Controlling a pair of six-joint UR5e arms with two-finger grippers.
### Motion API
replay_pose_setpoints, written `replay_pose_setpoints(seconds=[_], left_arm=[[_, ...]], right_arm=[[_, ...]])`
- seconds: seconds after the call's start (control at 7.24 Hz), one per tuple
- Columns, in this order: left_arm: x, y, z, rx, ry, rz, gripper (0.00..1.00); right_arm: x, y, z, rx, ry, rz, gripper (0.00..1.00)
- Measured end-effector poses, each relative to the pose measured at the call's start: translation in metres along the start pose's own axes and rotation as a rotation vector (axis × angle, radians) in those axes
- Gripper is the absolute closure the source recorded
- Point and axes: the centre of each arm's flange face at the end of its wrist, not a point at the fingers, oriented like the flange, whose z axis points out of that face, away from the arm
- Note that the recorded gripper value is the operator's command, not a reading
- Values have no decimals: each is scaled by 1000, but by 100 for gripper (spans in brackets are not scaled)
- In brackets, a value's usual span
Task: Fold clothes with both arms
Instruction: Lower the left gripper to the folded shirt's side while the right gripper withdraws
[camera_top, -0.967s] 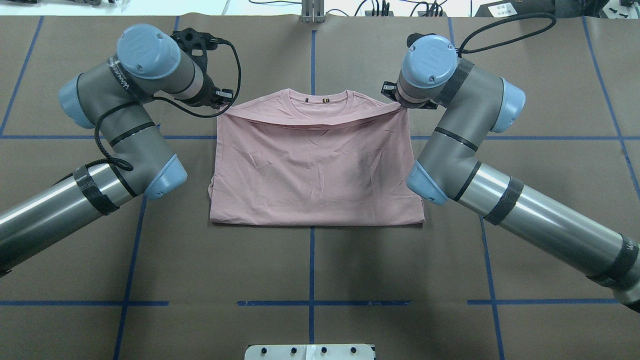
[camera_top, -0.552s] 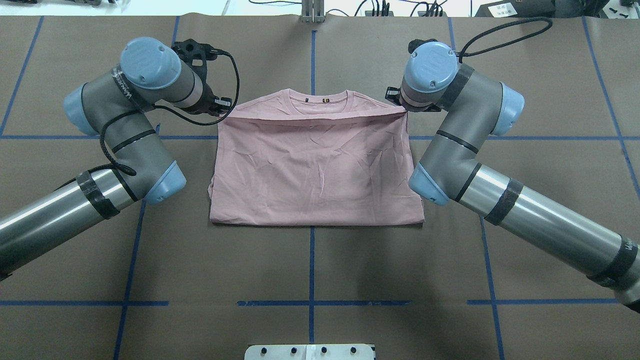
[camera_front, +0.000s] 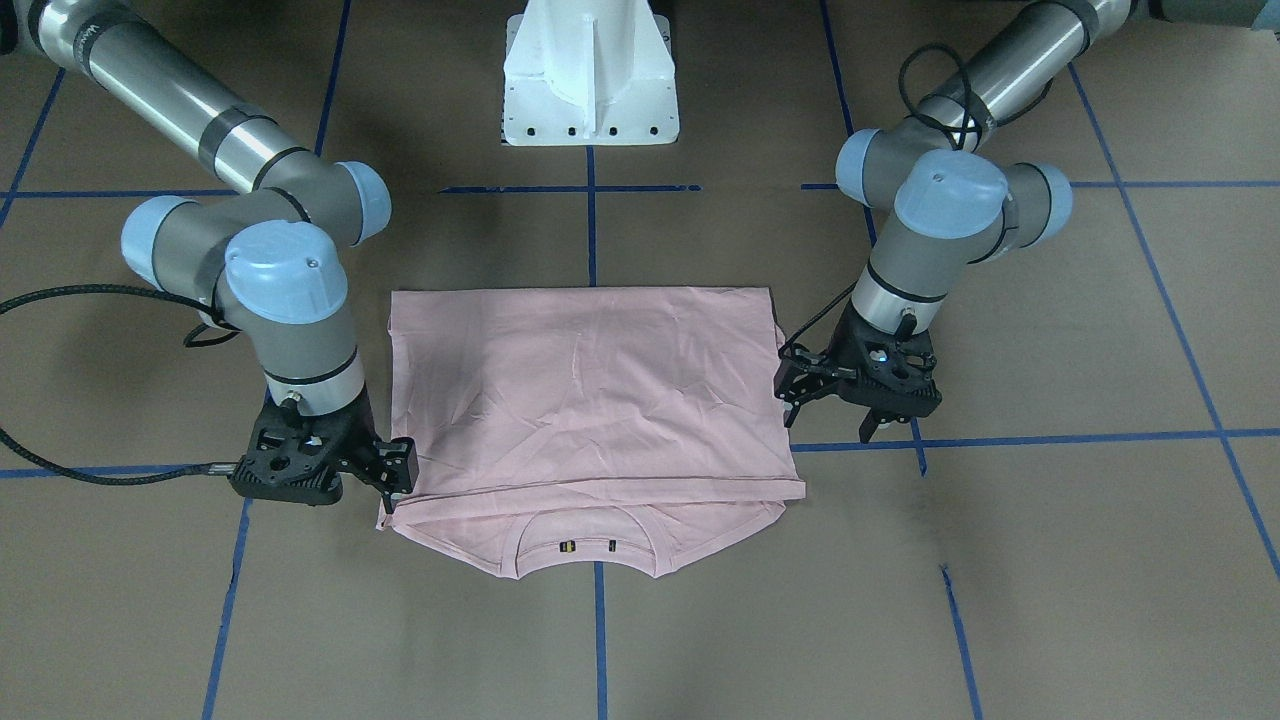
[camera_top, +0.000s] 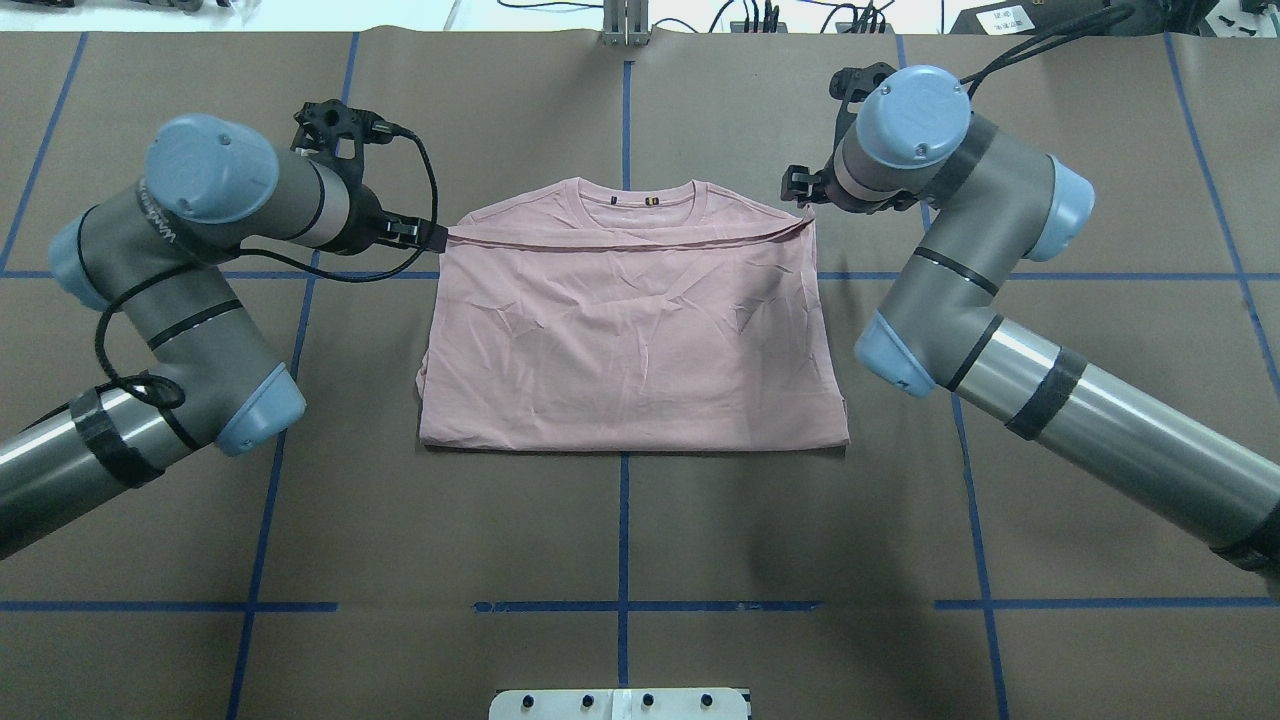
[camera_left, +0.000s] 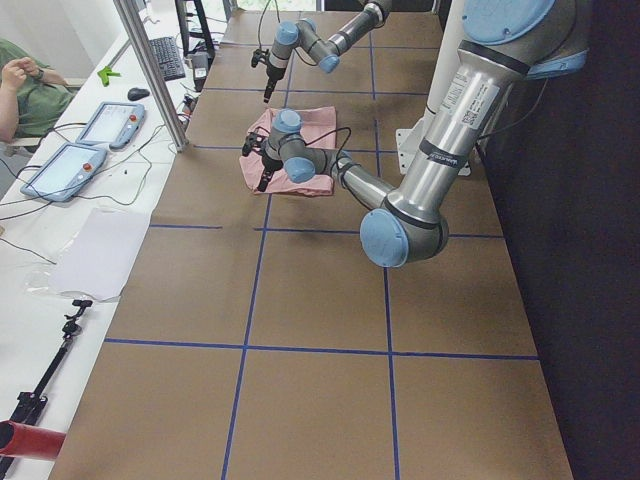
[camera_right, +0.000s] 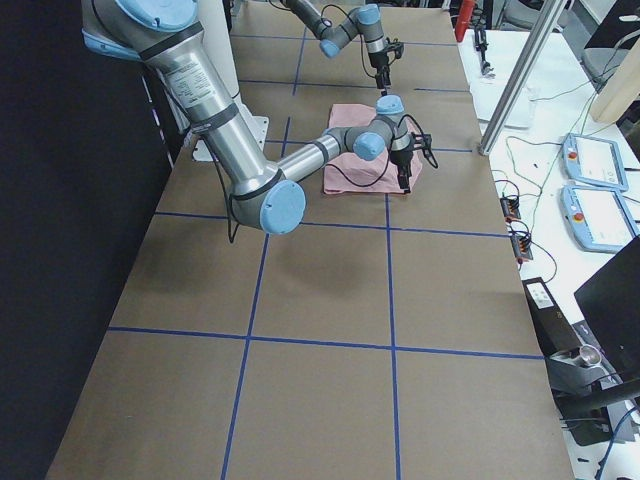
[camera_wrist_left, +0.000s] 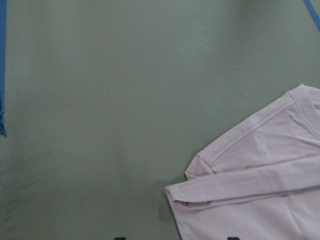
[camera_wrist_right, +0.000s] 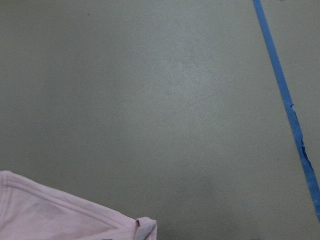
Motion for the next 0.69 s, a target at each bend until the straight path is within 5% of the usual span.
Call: replay_pose_setpoints(seconds=[0.28,0.41,0.69], left_arm=[[2,62,-26,-31,44,-70,48],[8,94,-31,-47,49,-131,58],[34,143,-23,-72,45,-223,57]], right_arm=[[28,-4,-3,-17,-71,-20,0],[32,-5,-4,-17,-78,-20,0],[36,-5,-3,-13,-76,-19,0]])
